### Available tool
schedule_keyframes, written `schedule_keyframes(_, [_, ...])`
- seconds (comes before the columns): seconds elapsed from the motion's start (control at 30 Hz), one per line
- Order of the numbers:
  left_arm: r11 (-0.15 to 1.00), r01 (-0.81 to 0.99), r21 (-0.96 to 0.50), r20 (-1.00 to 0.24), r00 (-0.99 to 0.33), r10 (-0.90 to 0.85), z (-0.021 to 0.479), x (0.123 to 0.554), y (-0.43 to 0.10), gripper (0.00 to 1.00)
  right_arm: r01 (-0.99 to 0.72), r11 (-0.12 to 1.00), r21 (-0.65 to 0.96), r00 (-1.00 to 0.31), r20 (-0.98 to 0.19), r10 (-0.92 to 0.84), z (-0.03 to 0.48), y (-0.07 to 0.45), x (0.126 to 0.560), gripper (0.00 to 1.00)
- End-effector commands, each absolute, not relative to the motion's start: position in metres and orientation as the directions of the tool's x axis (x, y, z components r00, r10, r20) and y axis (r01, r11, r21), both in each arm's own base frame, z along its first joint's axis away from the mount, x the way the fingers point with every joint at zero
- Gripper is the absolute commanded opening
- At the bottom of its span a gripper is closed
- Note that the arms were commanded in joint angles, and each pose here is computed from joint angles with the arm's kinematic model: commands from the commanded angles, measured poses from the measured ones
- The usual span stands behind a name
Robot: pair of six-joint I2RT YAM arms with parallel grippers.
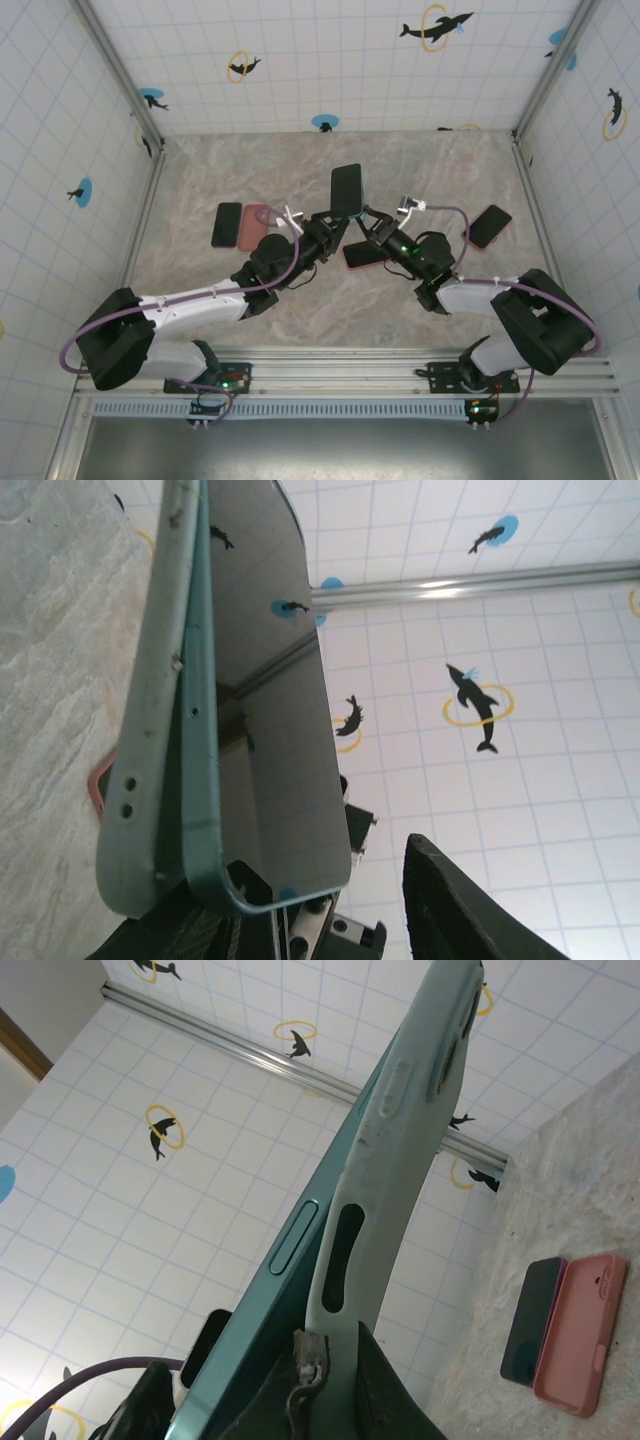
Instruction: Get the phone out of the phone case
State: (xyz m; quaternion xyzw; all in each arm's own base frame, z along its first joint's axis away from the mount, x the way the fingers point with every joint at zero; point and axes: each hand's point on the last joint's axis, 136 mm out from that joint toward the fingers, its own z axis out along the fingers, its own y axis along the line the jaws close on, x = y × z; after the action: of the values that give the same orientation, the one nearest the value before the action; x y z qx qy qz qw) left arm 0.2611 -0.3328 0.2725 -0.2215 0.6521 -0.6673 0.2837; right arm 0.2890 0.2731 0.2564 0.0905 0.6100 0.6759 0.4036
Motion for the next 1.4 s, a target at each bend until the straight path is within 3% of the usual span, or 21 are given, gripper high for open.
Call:
schedule_keyframes(0.0, [-0.013,0.063,-0.998,-0.032,-0.666,-0.745,0.274,0.274,-0.318,0.43,-0.603,-0.043,0.797,-0.591,-0.41,0.694,0.313,0.268,0.268,0.0])
schedule_keyframes(0.1, [-0.026,0.07,-0.997,-0.026,-0.65,-0.76,0.279,0.277,-0.316,0.39,-0.611,-0.037,0.791,-0.595,-0.427,0.681,0.312,0.271,0.263,0.0])
schedule_keyframes(0.53, [-0.054,0.117,-0.992,-0.04,-0.679,-0.733,0.305,0.277,-0.329,0.06,-0.566,0.049,0.823,-0.59,-0.446,0.673,0.29,0.276,0.273,0.0])
schedule_keyframes(0.8, [-0.042,0.143,-0.989,-0.071,-0.699,-0.711,0.32,0.272,-0.333,0.04,-0.489,0.186,0.853,-0.562,-0.47,0.68,0.265,0.278,0.299,0.0])
schedule_keyframes(0.97, [-0.029,0.158,-0.987,-0.092,-0.703,-0.706,0.326,0.266,-0.33,0.02,-0.478,0.368,0.797,-0.489,-0.59,0.642,0.249,0.275,0.314,0.0])
schedule_keyframes(1.03, [-0.02,0.167,-0.986,-0.105,-0.7,-0.706,0.329,0.266,-0.329,0.02,-0.415,0.416,0.809,-0.476,-0.583,0.658,0.236,0.266,0.321,0.0])
schedule_keyframes(1.17, [0.005,0.177,-0.984,-0.13,-0.703,-0.699,0.326,0.264,-0.329,0.02,-0.373,0.441,0.816,-0.449,-0.575,0.684,0.225,0.252,0.328,0.0])
schedule_keyframes(1.37, [0.135,0.157,-0.978,-0.206,-0.689,-0.695,0.292,0.275,-0.303,0.02,-0.339,0.427,0.838,-0.489,-0.545,0.681,0.21,0.253,0.327,0.0])
